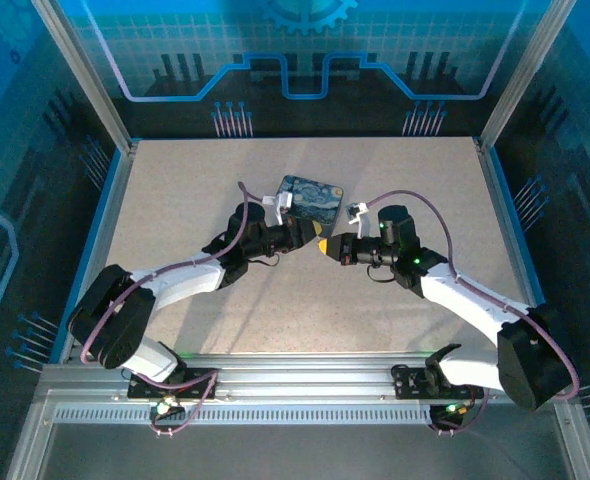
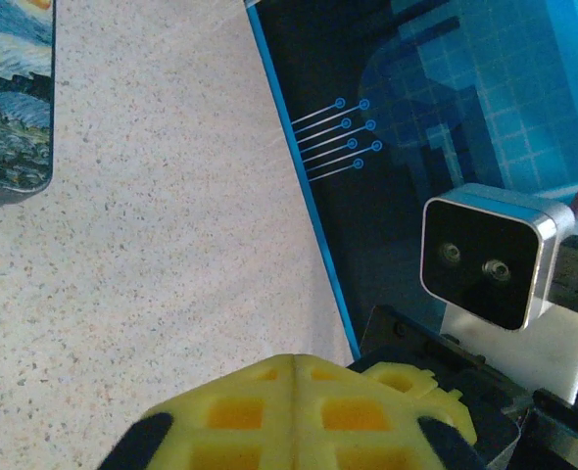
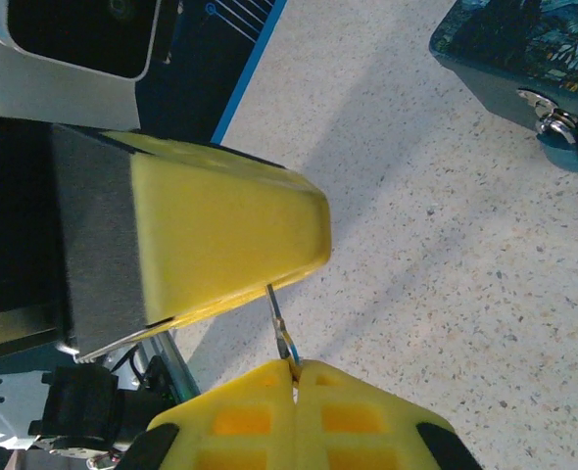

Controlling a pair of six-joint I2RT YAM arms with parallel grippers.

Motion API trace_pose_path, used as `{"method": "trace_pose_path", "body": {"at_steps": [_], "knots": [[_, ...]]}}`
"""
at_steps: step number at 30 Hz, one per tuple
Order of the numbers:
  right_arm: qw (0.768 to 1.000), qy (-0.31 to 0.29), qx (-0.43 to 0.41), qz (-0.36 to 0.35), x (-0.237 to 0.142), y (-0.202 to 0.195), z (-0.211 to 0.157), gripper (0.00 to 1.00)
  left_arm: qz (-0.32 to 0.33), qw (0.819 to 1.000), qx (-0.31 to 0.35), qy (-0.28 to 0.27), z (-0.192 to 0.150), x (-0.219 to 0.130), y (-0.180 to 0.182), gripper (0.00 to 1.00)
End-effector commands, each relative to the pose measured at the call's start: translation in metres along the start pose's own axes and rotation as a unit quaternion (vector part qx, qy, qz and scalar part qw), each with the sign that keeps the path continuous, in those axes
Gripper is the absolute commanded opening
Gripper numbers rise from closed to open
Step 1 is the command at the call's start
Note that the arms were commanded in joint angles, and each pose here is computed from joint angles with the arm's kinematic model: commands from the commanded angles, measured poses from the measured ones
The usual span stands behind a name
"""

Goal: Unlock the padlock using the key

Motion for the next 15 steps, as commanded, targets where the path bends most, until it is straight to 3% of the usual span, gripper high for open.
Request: {"method": "trace_pose_path", "body": {"at_steps": [1,10,15], "knots": [[1.000,0.000,0.012,0.019,-0.0031,-0.0042,0.0015,0.04,-0.017,1.000,0.021,-0.004,0.0054,-0.0008,-0.0140,0.00],[0.998,-0.008,0.029,0.062,-0.0077,-0.0033,0.0075,0.23,-0.016,0.999,0.028,-0.005,0.0067,-0.0034,-0.0176,0.00],[0.997,-0.007,0.031,0.063,-0.0063,-0.0043,0.0069,0.28,-0.019,0.999,0.027,-0.004,0.0065,-0.0032,-0.0182,0.00]]}}
Point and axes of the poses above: each hand's point on the last joint's axis, 136 mm out from that joint toward the fingers, its own x axis out along the fingers, its own y axis along the line the jaws close on, z = x × y, the point moved 2 cm from there along -x, back along the fingers, and after that the axes turned 5 degrees about x, right-handed, at the moved point
